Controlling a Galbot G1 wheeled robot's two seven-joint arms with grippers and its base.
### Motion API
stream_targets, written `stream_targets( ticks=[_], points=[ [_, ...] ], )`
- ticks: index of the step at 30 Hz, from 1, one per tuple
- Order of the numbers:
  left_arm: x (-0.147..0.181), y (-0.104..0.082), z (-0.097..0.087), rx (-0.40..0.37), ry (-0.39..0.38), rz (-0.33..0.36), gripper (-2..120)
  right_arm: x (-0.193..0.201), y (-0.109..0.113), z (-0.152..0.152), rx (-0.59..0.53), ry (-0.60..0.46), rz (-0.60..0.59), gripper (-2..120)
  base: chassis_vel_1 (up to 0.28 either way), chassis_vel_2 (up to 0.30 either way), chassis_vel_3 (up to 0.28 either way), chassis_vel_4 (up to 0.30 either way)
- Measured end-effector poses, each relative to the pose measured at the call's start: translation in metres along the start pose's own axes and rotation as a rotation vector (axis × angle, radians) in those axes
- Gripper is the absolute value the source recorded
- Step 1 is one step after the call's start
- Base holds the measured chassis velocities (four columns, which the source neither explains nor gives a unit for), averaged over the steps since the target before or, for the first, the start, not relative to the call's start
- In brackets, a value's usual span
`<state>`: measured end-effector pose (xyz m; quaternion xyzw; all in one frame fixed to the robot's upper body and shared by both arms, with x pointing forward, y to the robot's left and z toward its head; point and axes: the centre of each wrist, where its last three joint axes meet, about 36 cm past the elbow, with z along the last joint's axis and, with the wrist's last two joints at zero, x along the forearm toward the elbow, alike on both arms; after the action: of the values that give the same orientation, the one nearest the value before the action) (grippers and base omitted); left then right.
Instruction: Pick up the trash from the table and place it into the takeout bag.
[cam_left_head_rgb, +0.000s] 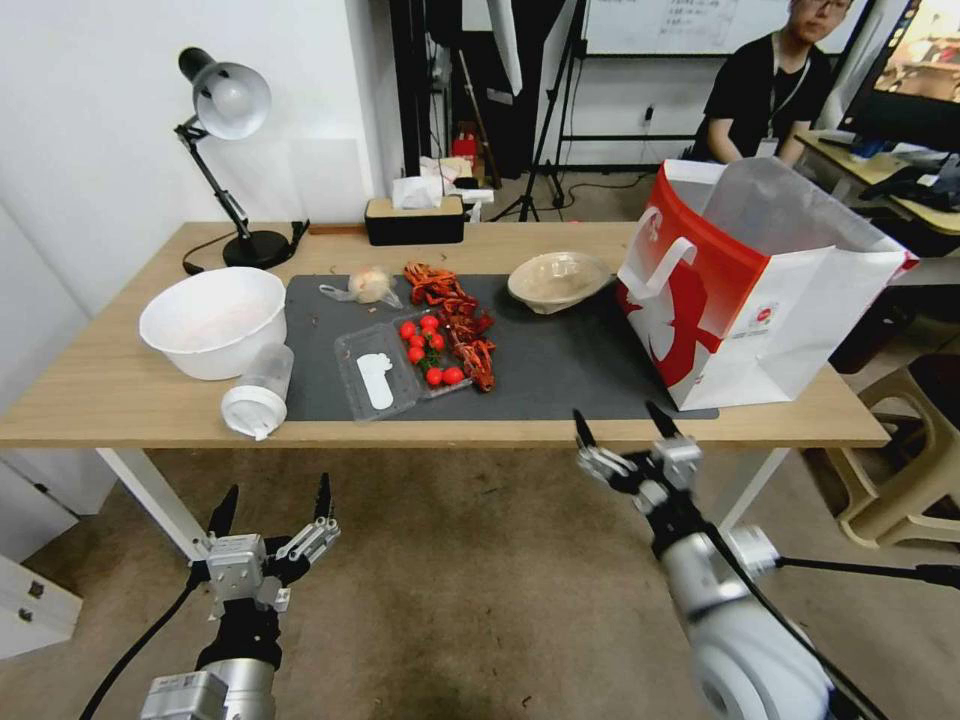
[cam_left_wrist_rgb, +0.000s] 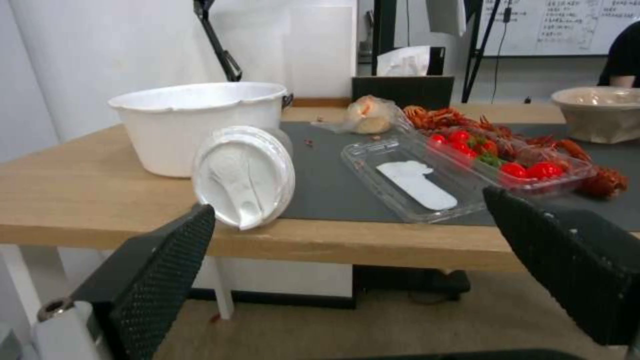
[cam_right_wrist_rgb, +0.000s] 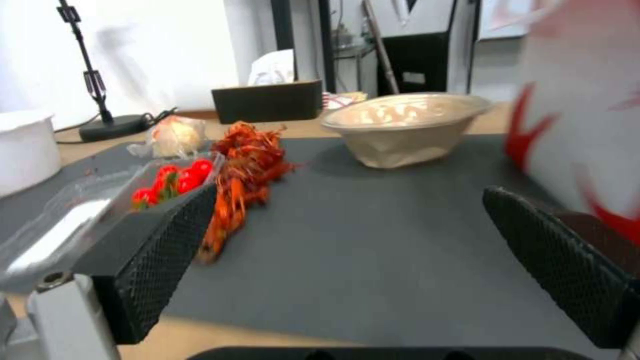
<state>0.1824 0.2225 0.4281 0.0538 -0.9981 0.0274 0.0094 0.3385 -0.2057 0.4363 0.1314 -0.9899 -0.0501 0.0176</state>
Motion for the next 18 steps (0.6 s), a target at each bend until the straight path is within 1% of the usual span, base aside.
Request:
stream_targets(
  ticks=[1, 3, 4, 5, 6, 7, 8, 9, 10, 11, 12, 13, 14, 15, 17, 18],
  points=[
    [0.000, 0.000, 0.000, 0.000, 0.000, -0.002, 100, -0.023, 0.005, -0.006, -0.032, 0.015, 0.015, 100, 0.000, 0.000, 0.000, 0.000],
    [0.000, 0.000, 0.000, -0.001, 0.001, -0.006, 100, -0.053, 0.016, -0.017, -0.090, 0.026, 0.044, 100, 0.000, 0.000, 0.000, 0.000],
    [0.000, 0.000, 0.000, -0.002, 0.001, -0.008, 100, -0.071, 0.027, -0.024, -0.139, 0.036, 0.068, 100, 0.000, 0.000, 0.000, 0.000],
    [0.000, 0.000, 0.000, -0.002, 0.001, -0.008, 100, -0.071, 0.027, -0.024, -0.139, 0.036, 0.068, 100, 0.000, 0.000, 0.000, 0.000],
    [0.000, 0.000, 0.000, -0.001, 0.000, -0.011, 100, -0.086, 0.040, -0.032, -0.194, 0.047, 0.092, 100, 0.000, 0.000, 0.000, 0.000],
    [0.000, -0.001, 0.000, 0.000, 0.000, -0.013, 100, -0.094, 0.049, -0.036, -0.231, 0.053, 0.114, 100, 0.000, 0.000, 0.000, 0.000],
    [0.000, -0.001, 0.000, 0.000, 0.000, -0.013, 100, -0.094, 0.049, -0.036, -0.231, 0.053, 0.114, 100, 0.000, 0.000, 0.000, 0.000],
    [-0.001, -0.001, -0.001, 0.000, 0.000, -0.015, 100, -0.111, 0.065, -0.046, -0.324, 0.080, 0.183, 100, 0.000, 0.000, 0.000, 0.000],
    [-0.001, -0.001, -0.001, 0.001, -0.001, -0.016, 100, -0.118, 0.071, -0.050, -0.369, 0.090, 0.203, 100, 0.000, 0.000, 0.000, 0.000],
    [-0.001, -0.001, -0.001, 0.001, -0.001, -0.016, 100, -0.118, 0.071, -0.050, -0.369, 0.090, 0.203, 100, 0.000, 0.000, 0.000, 0.000],
    [-0.002, -0.001, -0.001, 0.000, -0.003, -0.018, 100, -0.136, 0.081, -0.062, -0.485, 0.118, 0.244, 100, 0.000, 0.000, 0.000, 0.000],
    [-0.002, -0.002, -0.001, 0.000, -0.003, -0.018, 100, -0.147, 0.087, -0.068, -0.545, 0.127, 0.262, 100, 0.000, 0.000, 0.000, 0.000],
    [-0.002, -0.002, -0.001, 0.000, -0.003, -0.019, 100, -0.155, 0.090, -0.072, -0.578, 0.132, 0.273, 100, 0.000, 0.000, 0.000, 0.000],
    [-0.002, -0.002, -0.001, 0.000, -0.003, -0.019, 100, -0.155, 0.090, -0.072, -0.578, 0.132, 0.273, 100, 0.000, 0.000, 0.000, 0.000],
    [-0.002, -0.001, -0.001, -0.001, -0.003, -0.019, 100, -0.184, 0.090, -0.086, -0.685, 0.154, 0.314, 100, 0.000, 0.000, 0.000, 0.000],
    [-0.002, -0.001, -0.001, -0.001, -0.003, -0.019, 100, -0.189, 0.090, -0.088, -0.701, 0.161, 0.322, 100, 0.000, 0.000, 0.000, 0.000]
  ],
)
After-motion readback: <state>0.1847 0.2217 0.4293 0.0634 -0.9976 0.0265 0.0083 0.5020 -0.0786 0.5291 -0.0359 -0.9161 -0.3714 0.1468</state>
